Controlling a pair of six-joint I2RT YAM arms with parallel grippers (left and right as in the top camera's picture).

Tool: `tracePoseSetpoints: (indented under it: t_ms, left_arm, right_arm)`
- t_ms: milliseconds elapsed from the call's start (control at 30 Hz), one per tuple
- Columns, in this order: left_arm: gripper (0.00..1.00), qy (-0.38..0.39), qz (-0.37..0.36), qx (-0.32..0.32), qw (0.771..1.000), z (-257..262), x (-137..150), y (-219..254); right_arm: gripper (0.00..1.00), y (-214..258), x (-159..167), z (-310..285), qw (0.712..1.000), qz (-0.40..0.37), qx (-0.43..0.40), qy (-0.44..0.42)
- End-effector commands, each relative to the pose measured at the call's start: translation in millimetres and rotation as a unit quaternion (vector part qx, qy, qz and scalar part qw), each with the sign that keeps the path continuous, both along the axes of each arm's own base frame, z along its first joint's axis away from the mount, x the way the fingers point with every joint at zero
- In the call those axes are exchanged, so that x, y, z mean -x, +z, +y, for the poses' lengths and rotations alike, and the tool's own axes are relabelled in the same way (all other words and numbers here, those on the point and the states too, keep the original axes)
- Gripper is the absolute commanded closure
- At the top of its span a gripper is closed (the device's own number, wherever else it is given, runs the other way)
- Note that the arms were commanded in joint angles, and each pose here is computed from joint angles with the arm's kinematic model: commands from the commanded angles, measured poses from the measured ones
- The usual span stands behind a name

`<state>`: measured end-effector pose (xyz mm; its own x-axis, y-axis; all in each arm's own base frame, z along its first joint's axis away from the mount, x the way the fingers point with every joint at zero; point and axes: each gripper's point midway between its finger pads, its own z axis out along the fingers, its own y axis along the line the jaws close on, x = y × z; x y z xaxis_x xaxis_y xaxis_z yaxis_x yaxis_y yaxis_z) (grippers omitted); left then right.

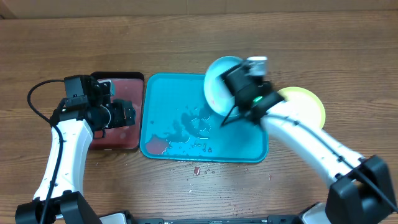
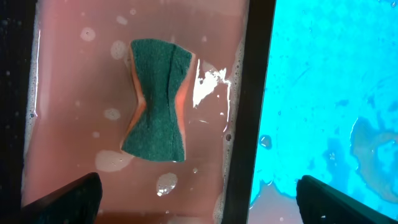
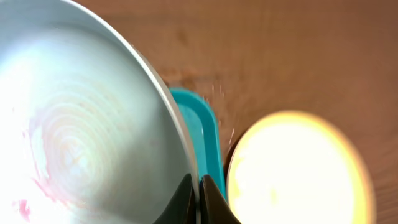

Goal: Clean dirty plates on tray and stack at the side
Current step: 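Carry the blue plate right and stack it on the yellow plate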

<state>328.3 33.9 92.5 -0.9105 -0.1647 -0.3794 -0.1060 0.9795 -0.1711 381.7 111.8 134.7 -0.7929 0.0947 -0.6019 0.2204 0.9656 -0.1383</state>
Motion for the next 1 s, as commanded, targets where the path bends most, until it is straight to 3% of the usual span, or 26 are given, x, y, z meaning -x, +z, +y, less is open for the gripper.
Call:
tracePoseSetpoints:
  t_ms: [0, 233, 467, 667, 800, 967]
  left_arm:
    - [0.0, 0.005, -0.007, 0.01, 1.0, -3.4, -2.6, 4.7]
    - [0.0, 0.005, -0.007, 0.01, 1.0, -3.3, -2.7, 4.8]
    - [0.0, 0.004, -0.009, 0.01, 1.0, -3.3, -3.2, 5.0]
    - [0.0, 0.004, -0.009, 0.01, 1.0, -3.3, -3.3, 5.0]
    - [0.0, 0.008, -0.007, 0.011, 1.0, -3.3, -2.9, 4.8]
    - [0.0, 0.022, 0.01, 0.02, 1.0, -4.8, 3.9, 3.0]
  right_arm:
    - [0.96, 8.1, -2.2, -8.0, 0.98, 0.036, -0.191, -0.041]
    - [0.96, -15.1, 17.8, -104.2, 0.928, 0.107, -0.316, -0.168]
    - [0.96, -63.1, 65.5, -173.2, 0.89, 0.141, -0.336, -0.274]
    - [0.96, -77.4, 89.1, -196.0, 0.869, 0.152, -0.344, -0.321]
    - [0.46, -75.9, 90.3, -186.3, 0.863, 0.162, -0.364, -0.31]
    - [0.32, -59.5, 65.4, -139.7, 0.881, 0.148, -0.424, -0.151]
